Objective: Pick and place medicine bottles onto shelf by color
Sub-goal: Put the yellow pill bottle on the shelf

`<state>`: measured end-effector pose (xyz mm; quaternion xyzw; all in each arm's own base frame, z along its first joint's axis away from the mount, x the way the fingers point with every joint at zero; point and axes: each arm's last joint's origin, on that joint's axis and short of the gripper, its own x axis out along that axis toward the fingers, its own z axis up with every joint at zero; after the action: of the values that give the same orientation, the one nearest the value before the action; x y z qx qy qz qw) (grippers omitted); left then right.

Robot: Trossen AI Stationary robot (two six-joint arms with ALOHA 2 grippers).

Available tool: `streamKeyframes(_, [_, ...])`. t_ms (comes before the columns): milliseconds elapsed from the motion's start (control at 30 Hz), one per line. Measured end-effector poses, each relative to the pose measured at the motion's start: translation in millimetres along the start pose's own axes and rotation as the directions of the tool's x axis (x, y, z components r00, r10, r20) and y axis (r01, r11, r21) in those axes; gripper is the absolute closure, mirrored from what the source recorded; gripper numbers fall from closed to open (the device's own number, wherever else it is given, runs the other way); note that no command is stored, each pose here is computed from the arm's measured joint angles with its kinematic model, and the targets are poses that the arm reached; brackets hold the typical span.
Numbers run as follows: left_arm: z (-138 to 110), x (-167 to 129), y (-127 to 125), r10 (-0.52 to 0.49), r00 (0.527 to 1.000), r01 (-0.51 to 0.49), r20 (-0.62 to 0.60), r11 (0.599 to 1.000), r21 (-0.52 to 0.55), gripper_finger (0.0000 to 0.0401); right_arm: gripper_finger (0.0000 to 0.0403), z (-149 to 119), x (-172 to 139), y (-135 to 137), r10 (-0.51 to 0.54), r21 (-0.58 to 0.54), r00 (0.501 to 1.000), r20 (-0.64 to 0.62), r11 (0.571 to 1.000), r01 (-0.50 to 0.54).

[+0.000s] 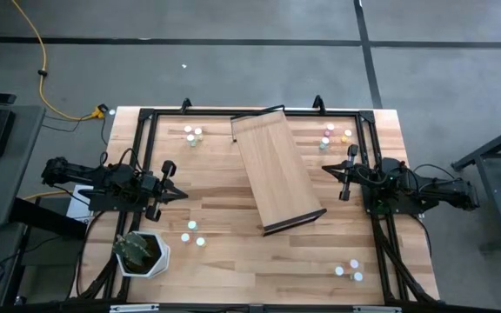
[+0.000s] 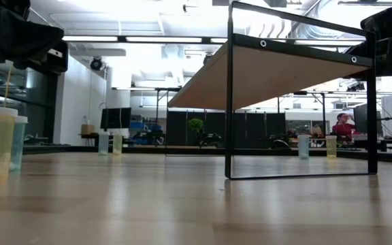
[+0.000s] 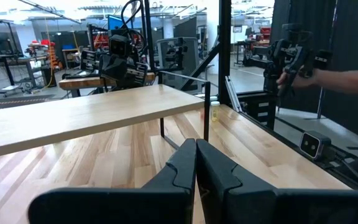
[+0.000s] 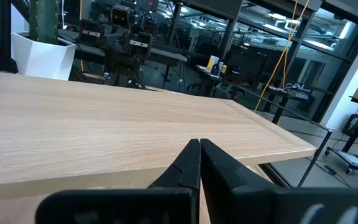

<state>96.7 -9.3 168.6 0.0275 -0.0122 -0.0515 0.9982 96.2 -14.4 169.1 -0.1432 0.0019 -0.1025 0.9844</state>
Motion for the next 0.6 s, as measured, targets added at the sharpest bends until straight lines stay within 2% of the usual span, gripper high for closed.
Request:
streamKeyframes(100, [0, 0, 0, 0.000, 1.000, 0.000, 0.000, 1.000, 0.000, 0.0400, 0.0402, 2, 0, 0, 0.012, 0.036, 1.000, 0.027, 0.999, -0.013])
streamKeyframes(167, [0, 0, 0, 0.000, 1.000, 0.000, 0.000, 1.000, 0.000, 0.0400, 0.0402, 6, 0, 0, 0.040, 0.168, 0.996, 0.080, 0.984, -0.053])
streamKeyframes(233, [0, 0, 0, 0.000, 1.000, 0.000, 0.000, 1.000, 0.000, 0.0400, 0.0402, 16, -1, -3, 0.021, 0.302, 0.982, 0.187, 0.950, -0.077])
streamKeyframes(333, [2, 0, 1, 0.026, 0.999, -0.026, 0.022, 1.000, 0.000, 0.0400, 0.0402, 39, -9, -13, -0.143, 0.386, 0.904, 0.402, 0.922, -0.026])
streamKeyframes(400, [5, 0, 2, 0.054, 0.997, -0.054, 0.048, 0.998, -0.014, 0.0400, 0.0402, 50, -15, -18, -0.239, 0.391, 0.841, 0.485, 0.920, 0.036])
streamKeyframes(500, [10, -1, 2, 0.072, 0.993, -0.069, 0.099, 0.997, -0.028, 0.0400, 0.0402, 68, -16, -28, -0.360, 0.407, 0.828, 0.430, 0.896, 0.179])
streamKeyframes(600, [21, -3, 6, 0.168, 0.963, -0.167, 0.210, 0.986, -0.022, 0.0400, 0.0402, 87, -9, -38, -0.459, 0.394, 0.858, 0.230, 0.850, 0.349])
